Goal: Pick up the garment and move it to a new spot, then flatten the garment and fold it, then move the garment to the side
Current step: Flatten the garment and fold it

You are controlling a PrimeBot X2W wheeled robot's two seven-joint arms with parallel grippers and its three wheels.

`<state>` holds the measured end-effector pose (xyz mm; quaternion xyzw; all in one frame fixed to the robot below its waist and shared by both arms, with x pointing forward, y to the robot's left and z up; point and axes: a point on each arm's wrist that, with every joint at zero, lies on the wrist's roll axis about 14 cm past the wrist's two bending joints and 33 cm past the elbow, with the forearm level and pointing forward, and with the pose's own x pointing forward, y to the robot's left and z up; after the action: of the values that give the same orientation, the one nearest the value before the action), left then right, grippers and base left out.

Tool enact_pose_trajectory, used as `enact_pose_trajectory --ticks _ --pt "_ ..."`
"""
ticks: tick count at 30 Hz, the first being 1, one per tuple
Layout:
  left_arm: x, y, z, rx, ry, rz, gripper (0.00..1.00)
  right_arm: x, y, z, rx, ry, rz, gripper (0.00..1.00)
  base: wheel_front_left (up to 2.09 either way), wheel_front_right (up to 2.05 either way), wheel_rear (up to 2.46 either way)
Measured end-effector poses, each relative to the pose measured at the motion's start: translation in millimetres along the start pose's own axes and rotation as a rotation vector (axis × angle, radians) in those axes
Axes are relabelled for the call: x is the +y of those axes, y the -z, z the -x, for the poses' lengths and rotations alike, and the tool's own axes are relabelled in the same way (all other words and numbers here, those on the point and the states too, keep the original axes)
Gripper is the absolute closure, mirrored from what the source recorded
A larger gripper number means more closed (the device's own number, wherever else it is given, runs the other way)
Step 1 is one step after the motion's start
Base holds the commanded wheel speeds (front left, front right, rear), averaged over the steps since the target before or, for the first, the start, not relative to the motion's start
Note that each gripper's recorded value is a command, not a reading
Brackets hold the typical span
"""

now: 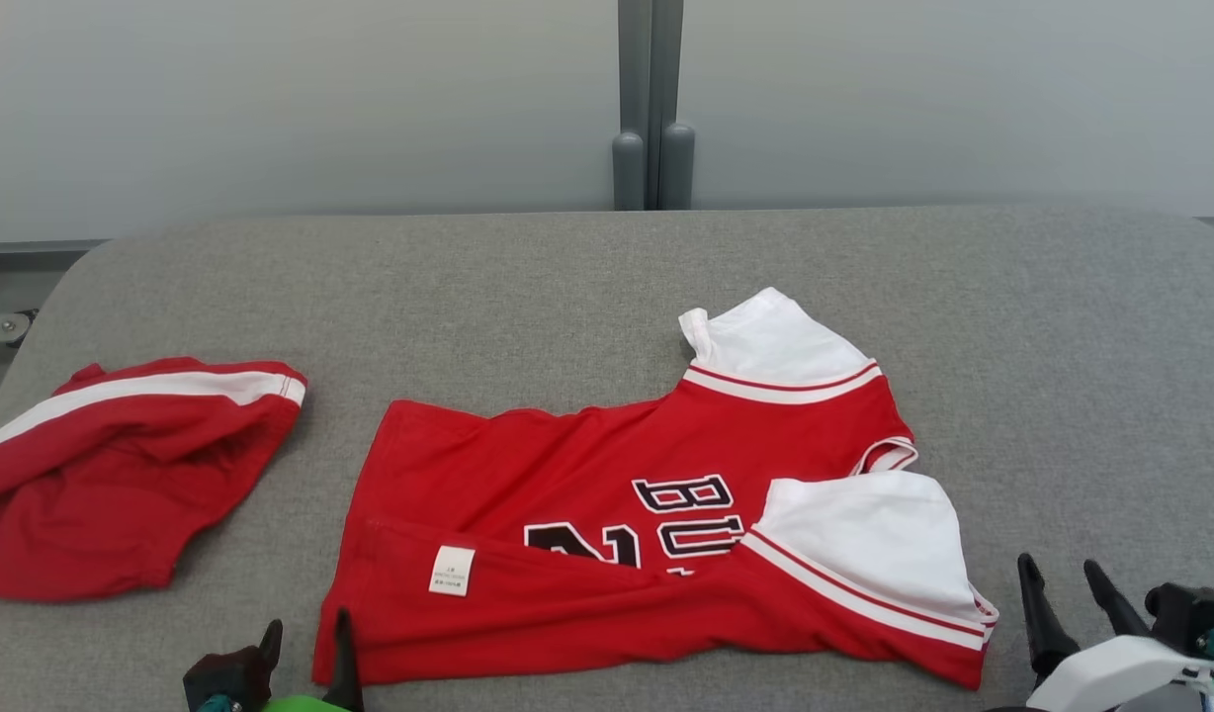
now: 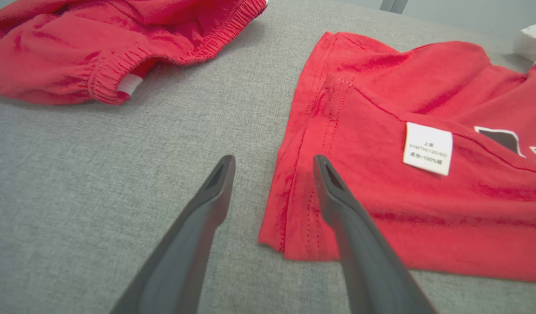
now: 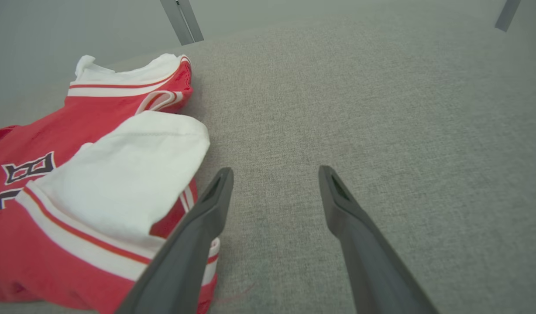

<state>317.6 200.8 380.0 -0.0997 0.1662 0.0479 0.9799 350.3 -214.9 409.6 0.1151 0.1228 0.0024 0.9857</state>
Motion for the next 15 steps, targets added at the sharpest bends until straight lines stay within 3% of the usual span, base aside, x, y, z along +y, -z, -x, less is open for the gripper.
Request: enact_pose_trajectory --ticks 7,15 --pt "-22 -55 -33 -0.142 0.066 -0.038 0.00 16 -52 -44 -0.133 -0.038 0.062 0.00 0.00 0.00 0.00" --pt "-41 -69 -79 -0.121 0.124 -0.077 0.00 59 -71 -88 -0.169 -0.151 0.097 0.00 0.00 0.00 0.00"
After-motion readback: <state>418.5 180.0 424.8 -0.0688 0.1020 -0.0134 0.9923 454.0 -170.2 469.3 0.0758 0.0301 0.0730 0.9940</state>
